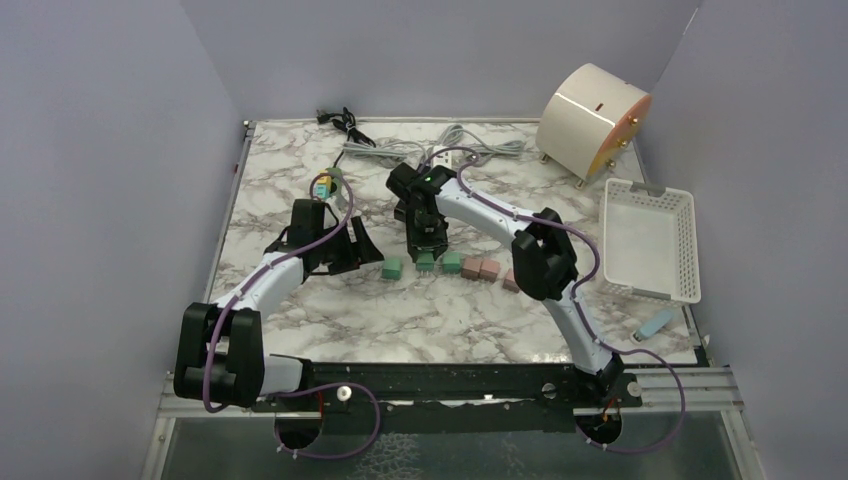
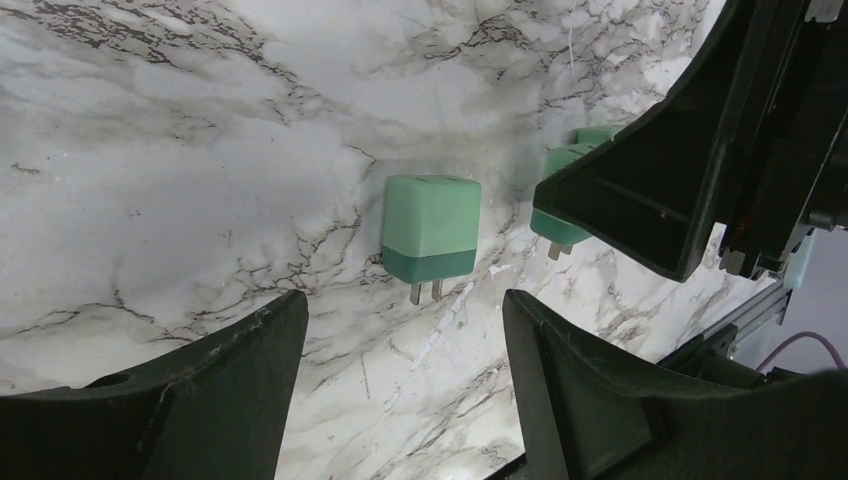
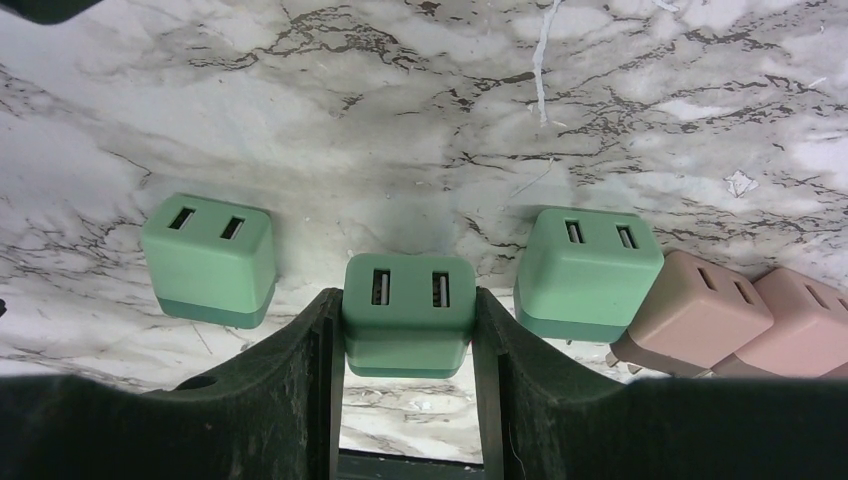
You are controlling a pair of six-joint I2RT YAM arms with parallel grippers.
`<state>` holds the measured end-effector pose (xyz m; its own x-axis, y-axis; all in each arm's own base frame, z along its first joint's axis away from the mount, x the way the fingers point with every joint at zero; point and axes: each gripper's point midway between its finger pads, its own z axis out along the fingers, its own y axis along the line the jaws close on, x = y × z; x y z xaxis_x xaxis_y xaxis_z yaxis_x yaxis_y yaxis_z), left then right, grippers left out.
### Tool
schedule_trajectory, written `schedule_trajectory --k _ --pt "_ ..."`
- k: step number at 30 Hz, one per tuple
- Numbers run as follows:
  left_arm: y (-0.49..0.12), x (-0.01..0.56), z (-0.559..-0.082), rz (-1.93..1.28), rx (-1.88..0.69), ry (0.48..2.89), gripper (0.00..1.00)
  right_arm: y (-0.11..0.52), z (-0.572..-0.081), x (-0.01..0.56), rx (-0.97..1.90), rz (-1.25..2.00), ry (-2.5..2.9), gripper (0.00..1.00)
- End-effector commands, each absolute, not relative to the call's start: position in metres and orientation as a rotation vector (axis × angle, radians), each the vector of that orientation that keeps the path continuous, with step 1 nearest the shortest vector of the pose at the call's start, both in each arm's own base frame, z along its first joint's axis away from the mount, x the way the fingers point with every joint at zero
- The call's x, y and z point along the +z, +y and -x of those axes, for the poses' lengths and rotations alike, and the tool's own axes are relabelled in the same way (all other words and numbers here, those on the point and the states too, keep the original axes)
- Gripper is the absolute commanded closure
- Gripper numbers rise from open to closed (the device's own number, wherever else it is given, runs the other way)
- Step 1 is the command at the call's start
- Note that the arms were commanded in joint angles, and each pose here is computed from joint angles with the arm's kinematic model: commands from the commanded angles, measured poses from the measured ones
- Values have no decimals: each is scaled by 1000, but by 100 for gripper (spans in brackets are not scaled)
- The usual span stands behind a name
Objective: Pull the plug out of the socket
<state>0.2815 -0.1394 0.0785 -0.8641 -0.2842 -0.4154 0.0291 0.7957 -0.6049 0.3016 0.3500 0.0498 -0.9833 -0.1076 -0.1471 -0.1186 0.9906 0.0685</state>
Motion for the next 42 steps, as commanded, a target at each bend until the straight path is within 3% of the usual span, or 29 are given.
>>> schedule_trajectory --k 1,4,10,13,19,21,27,31,42 --pt "-133 89 -290 193 -786 2472 26 353 -297 43 119 223 2996 65" --pt "-125 111 -305 177 -733 2431 26 357 -297 43 157 240 2987 59" --pt "-87 147 -331 221 -618 2353 23 359 -300 44 181 272 2964 57" --pt "-56 151 -340 283 -525 2345 20 364 -302 46 211 304 2950 49" --pt "-13 124 -340 382 -244 2401 14 372 -308 56 264 335 2918 47" --pt "-6 115 -338 383 -190 2423 14 379 -314 72 310 350 2874 35" --pt "13 94 -338 395 -44 2466 14 395 -327 114 430 380 2765 32" --pt "9 80 -347 376 -75 2497 19 399 -330 140 481 401 2706 32" --pt "-16 44 -378 320 -222 2561 20 393 -336 205 562 394 2545 32"
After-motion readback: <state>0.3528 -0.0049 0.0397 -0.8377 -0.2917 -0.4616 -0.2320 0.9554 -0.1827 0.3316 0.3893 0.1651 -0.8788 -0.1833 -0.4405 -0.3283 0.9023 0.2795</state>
